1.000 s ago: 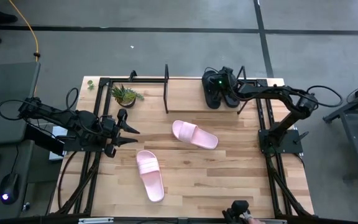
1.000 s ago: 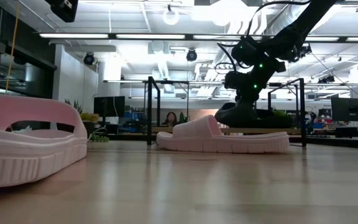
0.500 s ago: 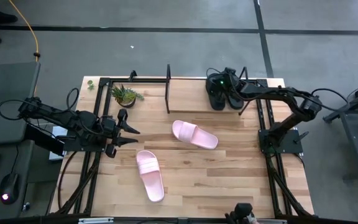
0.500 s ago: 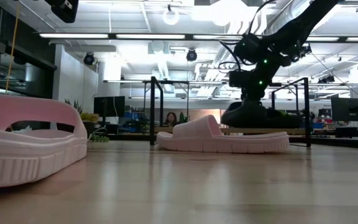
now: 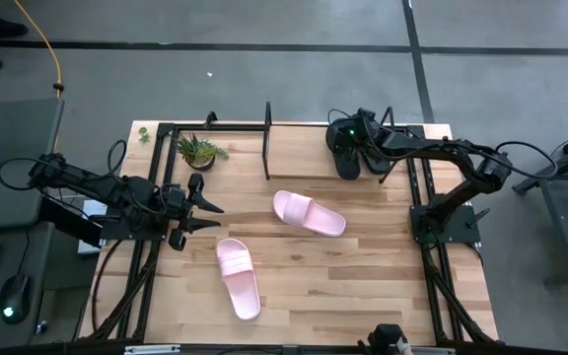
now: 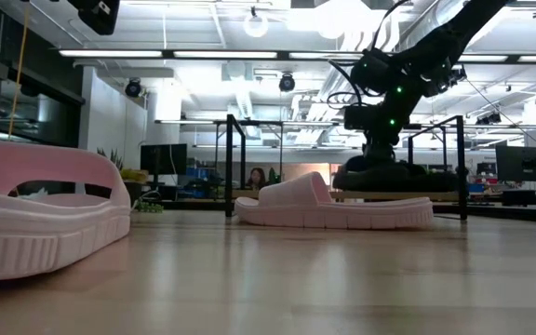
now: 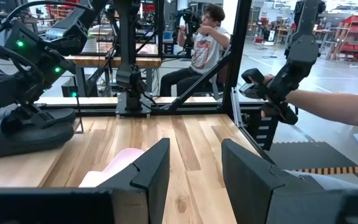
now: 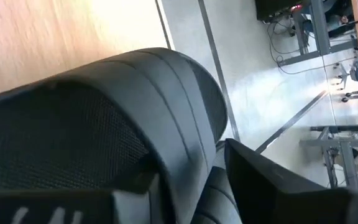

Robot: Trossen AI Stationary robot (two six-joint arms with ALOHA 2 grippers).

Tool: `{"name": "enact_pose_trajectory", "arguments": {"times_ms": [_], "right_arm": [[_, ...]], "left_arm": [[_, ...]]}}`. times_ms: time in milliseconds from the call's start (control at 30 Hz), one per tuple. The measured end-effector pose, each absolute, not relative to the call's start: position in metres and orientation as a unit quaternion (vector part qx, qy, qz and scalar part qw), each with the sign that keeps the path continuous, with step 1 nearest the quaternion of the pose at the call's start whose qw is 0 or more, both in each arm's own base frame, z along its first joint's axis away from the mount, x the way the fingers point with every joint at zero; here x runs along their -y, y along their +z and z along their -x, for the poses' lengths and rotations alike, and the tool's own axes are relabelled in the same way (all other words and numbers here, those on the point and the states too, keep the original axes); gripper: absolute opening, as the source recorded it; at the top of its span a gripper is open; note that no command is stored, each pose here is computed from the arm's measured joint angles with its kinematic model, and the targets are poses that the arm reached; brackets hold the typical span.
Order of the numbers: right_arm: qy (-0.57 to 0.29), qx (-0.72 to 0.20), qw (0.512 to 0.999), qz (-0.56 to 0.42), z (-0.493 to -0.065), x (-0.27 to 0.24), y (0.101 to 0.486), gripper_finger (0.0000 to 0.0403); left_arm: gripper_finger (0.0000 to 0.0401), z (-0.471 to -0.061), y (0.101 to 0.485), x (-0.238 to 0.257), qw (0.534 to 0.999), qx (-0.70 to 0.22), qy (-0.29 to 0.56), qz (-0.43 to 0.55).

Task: Pick and place slides into the shelf
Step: Put the black slide on the shelf

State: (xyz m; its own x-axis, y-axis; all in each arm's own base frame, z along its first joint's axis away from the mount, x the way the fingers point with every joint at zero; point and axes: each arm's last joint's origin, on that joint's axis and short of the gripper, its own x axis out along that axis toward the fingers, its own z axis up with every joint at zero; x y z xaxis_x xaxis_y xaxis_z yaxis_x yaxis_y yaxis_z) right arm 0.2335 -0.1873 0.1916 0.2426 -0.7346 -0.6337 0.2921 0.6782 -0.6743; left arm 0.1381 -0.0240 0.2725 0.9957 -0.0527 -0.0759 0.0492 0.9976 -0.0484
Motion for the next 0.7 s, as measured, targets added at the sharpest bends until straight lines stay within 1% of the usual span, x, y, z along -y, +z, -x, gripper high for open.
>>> {"name": "enact_pose_trajectory", "arguments": {"times_ms": [167,500,700], "right_arm": [[-0.35,-0.51,0.758,0.21,-0.233,0.188,0.192,0.0153],[-0.36,-0.511,0.751,0.214,-0.236,0.184,0.194,0.0154],[-0.362,-0.512,0.744,0.232,-0.25,0.176,0.211,0.0154]], "left_arm": [[0.0129,-0.138,0.272,0.024,0.999,-0.039,-0.025,0.023],[0.0129,-0.138,0.272,0.024,0.999,-0.039,-0.026,0.023],[0.0129,-0.138,0.272,0.024,0.999,-0.039,-0.025,0.023]]}}
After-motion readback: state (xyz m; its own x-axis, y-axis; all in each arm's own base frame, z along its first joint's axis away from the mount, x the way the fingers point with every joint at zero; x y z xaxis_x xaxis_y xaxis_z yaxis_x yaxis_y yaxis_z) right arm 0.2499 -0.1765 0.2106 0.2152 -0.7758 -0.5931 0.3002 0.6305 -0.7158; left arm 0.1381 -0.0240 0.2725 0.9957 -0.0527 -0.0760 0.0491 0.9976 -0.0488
